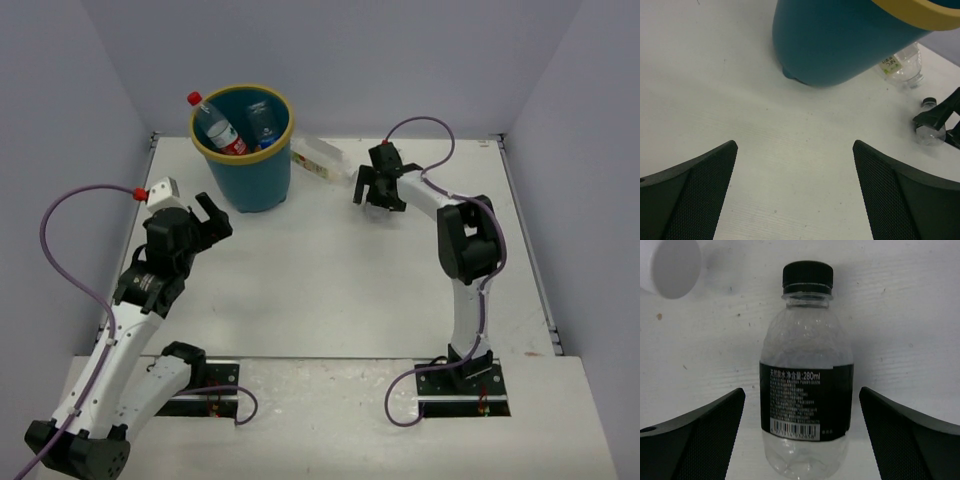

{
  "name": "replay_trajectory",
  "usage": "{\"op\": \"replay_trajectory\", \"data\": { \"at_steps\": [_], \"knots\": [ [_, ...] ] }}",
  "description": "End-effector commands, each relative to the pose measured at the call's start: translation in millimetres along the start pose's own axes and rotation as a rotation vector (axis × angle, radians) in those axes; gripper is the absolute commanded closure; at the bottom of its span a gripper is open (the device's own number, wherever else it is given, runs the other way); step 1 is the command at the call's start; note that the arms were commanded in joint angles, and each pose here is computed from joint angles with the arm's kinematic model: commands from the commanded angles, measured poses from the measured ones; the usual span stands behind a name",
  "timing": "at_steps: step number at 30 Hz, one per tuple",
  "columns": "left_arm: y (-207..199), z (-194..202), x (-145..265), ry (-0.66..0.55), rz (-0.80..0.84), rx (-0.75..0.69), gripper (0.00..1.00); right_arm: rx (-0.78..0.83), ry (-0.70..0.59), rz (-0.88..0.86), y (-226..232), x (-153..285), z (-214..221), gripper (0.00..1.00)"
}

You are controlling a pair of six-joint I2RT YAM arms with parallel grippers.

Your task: Put the plastic bottles in the bin

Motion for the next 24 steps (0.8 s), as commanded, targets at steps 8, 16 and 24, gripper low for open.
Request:
{"op": "replay_trajectory", "data": {
  "at_steps": [8,16,24],
  "knots": [
    [15.0,14.9,7.3,0.045,-0.051,0.001,0.0,-0.022,0.037,0.046,4.9,-17.6,-12.7,0.24],
    [15.5,18.5,3.4,0.033,-0.054,0.036,0.0,-0.029,0.011,0.036,5.0,-8.9,-19.6,0.7],
    [15.9,28.0,0.0,0.049,-0.049,0.057,0.0,-0.026,-0.142,-0.081,21.2,59.0,-60.7,0.78]
  ]
}}
Point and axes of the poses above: each gripper's point midway between its finger pads, its own x axis back along the fingers, its own y axis along the line the jaws close on, z = x × y, the point moved 1 cm from there along x, back along the fingers, and after that the axes turned 5 degrees about -x, right-handed, at the moved point
